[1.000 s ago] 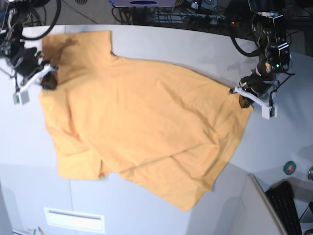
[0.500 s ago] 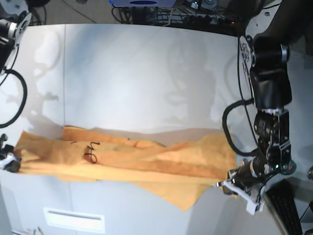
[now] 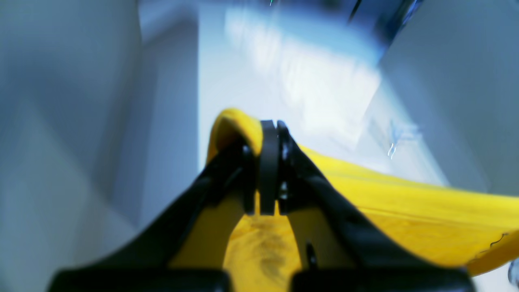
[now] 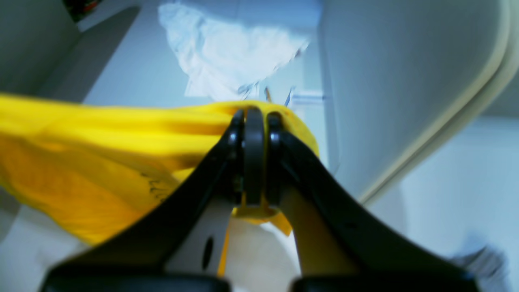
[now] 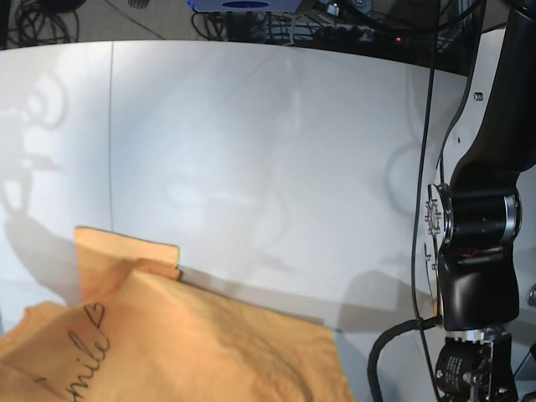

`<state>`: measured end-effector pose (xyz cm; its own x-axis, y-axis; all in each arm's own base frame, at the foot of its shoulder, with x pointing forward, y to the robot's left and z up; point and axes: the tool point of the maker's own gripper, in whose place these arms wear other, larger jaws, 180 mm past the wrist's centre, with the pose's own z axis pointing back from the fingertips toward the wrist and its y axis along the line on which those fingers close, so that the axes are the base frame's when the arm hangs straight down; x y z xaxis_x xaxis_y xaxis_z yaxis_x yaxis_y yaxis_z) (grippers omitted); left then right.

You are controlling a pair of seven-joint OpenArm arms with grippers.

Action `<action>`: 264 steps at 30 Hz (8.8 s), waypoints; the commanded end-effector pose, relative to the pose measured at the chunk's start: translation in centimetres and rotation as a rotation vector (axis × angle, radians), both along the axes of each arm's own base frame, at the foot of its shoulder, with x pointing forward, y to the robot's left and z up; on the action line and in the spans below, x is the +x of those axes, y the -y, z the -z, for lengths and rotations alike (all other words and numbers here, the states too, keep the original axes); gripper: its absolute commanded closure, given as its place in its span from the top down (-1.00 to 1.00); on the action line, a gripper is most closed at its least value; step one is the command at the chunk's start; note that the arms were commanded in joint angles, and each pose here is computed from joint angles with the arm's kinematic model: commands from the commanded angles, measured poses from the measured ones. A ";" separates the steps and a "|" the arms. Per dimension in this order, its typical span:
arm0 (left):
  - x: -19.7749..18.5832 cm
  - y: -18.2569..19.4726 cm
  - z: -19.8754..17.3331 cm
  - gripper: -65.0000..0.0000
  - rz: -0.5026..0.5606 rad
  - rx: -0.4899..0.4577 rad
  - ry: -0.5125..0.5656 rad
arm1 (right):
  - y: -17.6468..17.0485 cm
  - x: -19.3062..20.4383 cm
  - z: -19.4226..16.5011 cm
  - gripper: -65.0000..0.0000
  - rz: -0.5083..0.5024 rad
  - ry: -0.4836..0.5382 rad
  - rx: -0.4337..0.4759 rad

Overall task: Layout the t-shirt on the table in an organized manner, then fold the t-shirt properly
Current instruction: 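Lift the shirt high with both grippers and swing it flat, then lower the shirt onto the table and pull its edge taut, then release the shirt edge and open both grippers, then regrasp the shirt edge with both grippers, then lift the shirt high with both grippers and swing it out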

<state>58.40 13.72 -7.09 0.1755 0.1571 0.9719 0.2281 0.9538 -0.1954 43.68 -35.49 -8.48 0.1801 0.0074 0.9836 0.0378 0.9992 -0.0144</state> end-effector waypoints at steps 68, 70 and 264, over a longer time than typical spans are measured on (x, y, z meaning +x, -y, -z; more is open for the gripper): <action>-39.7 -11.2 33.7 -1.00 -0.359 0.038 -0.658 | -6.5 -30.9 33.4 -1.00 0.139 -0.732 0.320; -38.1 -11.1 33.1 -1.00 -0.356 0.030 -0.623 | -6.3 -29.5 33.0 -1.00 0.134 -0.704 0.317; -27.6 -9.9 39.8 -1.00 -0.357 -0.224 -0.630 | -2.6 -18.9 41.4 -1.00 0.394 -0.542 0.859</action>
